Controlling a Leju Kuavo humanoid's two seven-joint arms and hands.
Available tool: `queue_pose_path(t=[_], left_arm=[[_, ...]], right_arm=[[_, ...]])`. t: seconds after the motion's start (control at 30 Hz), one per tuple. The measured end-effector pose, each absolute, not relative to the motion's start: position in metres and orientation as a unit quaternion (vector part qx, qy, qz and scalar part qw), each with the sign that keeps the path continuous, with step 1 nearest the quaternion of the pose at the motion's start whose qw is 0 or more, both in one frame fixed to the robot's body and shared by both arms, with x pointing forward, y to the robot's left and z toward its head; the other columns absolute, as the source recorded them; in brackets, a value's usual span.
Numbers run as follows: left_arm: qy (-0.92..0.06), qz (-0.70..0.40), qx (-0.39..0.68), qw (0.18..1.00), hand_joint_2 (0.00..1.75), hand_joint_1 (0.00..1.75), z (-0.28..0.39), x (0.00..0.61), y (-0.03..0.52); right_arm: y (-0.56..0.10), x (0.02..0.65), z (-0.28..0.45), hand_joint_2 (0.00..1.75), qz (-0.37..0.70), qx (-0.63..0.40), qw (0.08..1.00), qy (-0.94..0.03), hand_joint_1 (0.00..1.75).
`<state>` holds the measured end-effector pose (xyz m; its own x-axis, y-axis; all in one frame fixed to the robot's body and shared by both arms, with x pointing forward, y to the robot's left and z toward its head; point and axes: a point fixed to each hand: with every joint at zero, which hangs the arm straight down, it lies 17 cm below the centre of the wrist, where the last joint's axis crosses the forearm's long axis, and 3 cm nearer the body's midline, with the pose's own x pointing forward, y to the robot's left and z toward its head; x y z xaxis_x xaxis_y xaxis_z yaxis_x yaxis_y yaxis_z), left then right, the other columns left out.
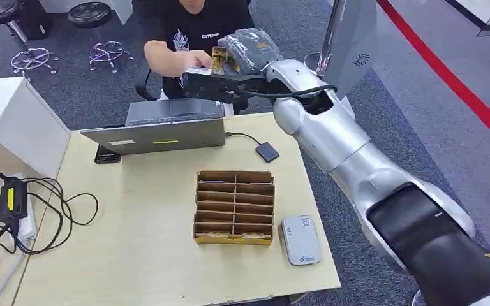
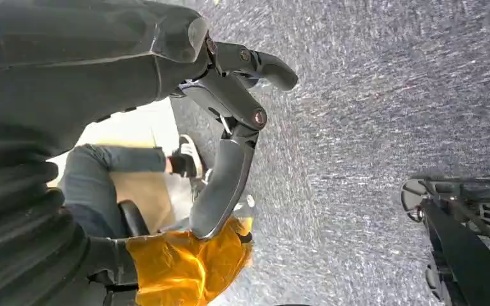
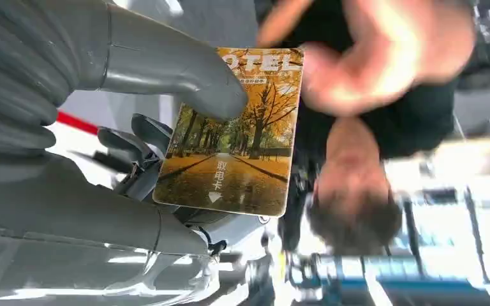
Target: Pass the card to the sensor for recognition and then transmit it.
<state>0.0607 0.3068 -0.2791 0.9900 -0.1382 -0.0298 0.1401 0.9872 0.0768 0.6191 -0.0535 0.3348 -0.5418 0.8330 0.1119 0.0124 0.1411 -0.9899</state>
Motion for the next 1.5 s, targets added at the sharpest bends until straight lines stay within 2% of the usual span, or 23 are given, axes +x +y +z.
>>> queue_pose_path(t=[0.2, 0.23, 0.27, 0.43, 0.8, 0.9, 1.13, 1.2, 1.33, 1.4, 1.5], left_arm=[[0.013, -0.087, 0.037, 0.995, 1.75, 0.0, -0.278, 0.066, 0.305], [0.013, -0.089, 0.038, 0.995, 1.75, 0.0, -0.278, 0.067, 0.305], [0.012, -0.09, 0.038, 0.995, 1.75, 0.0, -0.278, 0.068, 0.305], [0.012, -0.091, 0.039, 0.995, 1.75, 0.0, -0.278, 0.068, 0.305], [0.013, -0.083, 0.041, 0.996, 1.75, 0.0, -0.28, 0.054, 0.306], [0.016, -0.074, 0.041, 0.996, 1.75, 0.0, -0.281, 0.05, 0.305], [0.022, -0.043, 0.039, 0.998, 1.75, 0.0, -0.282, 0.04, 0.304], [0.023, -0.032, 0.039, 0.998, 1.75, 0.0, -0.282, 0.04, 0.304], [0.026, -0.013, 0.037, 0.999, 1.75, 0.0, -0.282, 0.035, 0.302], [0.028, -0.002, 0.037, 0.999, 1.75, 0.0, -0.283, 0.034, 0.301], [0.029, 0.011, 0.039, 0.999, 1.75, 0.0, -0.283, 0.032, 0.302]], right_arm=[[-0.049, 0.628, 0.295, 1.75, 0.609, -0.348, 0.386, -0.599, 1.75], [-0.048, 0.628, 0.29, 1.75, 0.614, -0.349, 0.387, -0.593, 0.37], [-0.048, 0.628, 0.284, 1.75, 0.618, -0.349, 0.39, -0.587, 0.0], [-0.043, 0.625, 0.273, 1.75, 0.626, -0.341, 0.383, -0.588, 0.0], [-0.04, 0.607, 0.347, 1.75, 0.522, -0.362, 0.235, -0.736, 0.0], [-0.05, 0.592, 0.35, 1.75, 0.505, -0.331, 0.227, -0.764, 0.0], [-0.094, 0.541, 0.304, 1.75, 0.465, -0.25, 0.24, -0.814, 0.0], [-0.107, 0.51, 0.277, 1.75, 0.445, -0.176, 0.267, -0.836, 0.0], [-0.108, 0.423, 0.226, 1.75, 0.35, 0.094, 0.357, -0.861, 0.0], [-0.119, 0.39, 0.209, 1.75, 0.299, 0.135, 0.384, -0.863, 0.0], [-0.132, 0.362, 0.196, 1.75, 0.257, 0.121, 0.403, -0.87, 0.0]])
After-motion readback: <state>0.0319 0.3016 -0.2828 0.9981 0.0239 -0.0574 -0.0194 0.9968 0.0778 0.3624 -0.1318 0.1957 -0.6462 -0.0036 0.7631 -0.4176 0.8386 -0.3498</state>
